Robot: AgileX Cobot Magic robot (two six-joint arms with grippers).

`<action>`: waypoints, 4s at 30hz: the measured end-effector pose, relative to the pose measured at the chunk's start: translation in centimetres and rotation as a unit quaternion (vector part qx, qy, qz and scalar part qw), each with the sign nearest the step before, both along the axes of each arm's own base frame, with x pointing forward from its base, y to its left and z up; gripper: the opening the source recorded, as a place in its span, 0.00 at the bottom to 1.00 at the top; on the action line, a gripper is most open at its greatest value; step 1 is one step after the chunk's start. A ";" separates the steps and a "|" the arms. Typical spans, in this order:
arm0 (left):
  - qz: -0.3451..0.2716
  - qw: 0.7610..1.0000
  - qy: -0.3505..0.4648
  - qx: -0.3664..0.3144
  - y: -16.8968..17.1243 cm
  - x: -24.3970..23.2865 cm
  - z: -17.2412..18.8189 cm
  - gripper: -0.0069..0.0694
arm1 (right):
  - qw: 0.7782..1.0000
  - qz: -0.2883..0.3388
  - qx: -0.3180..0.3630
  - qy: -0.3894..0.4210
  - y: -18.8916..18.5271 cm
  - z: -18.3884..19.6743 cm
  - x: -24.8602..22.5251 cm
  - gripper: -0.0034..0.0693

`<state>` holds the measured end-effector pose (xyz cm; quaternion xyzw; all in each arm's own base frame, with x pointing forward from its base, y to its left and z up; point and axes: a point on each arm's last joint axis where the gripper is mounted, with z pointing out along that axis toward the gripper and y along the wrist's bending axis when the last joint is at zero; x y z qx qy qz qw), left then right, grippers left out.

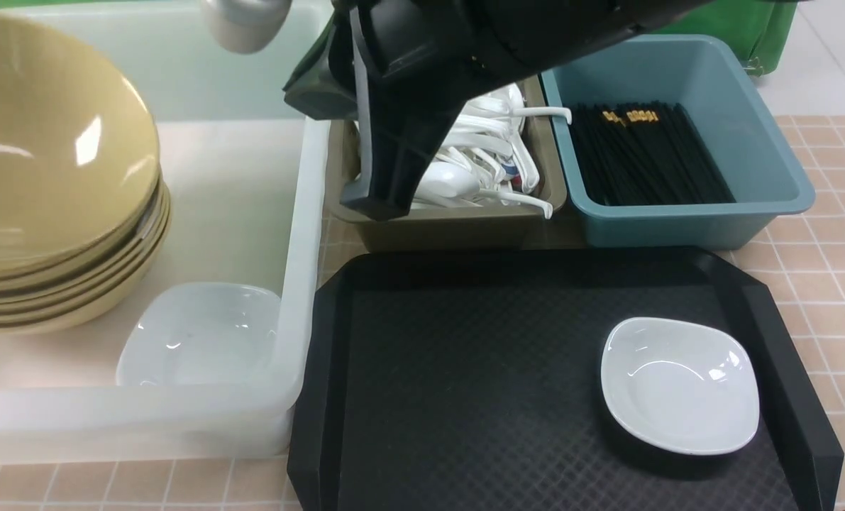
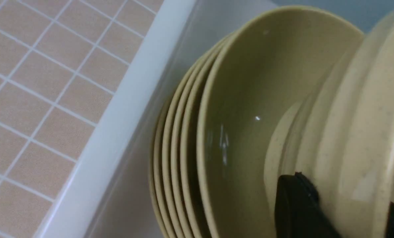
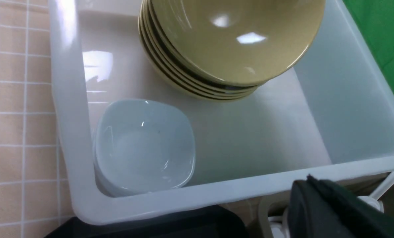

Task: On brown table put chopsticks spoon bowls plates into blue grey white boxes.
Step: 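Place the tan bowl onto the bowl stack in the left bin with the left gripper, then grasp the small white bowl on the black tray by its rim with the left gripper, then place the white bowl into the white bin with the other dishes with the left gripper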

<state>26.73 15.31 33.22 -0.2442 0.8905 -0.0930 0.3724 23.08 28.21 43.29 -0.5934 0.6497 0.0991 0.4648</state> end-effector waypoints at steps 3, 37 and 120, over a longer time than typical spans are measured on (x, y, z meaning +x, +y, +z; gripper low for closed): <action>-0.003 1.000 0.019 -0.001 0.6 0.6 -1.3 0.28 | 1.000 0.001 -0.007 0.005 -0.1 -0.1 -0.1 0.10; -0.496 0.866 0.043 0.053 -30.4 5.7 2.1 0.76 | 0.931 -0.273 -0.073 0.231 -12.5 -2.9 5.1 0.10; -0.462 0.867 0.105 0.156 -16.3 1.9 -2.2 0.21 | 0.987 -0.028 -0.062 0.148 -1.6 -5.1 -0.8 0.16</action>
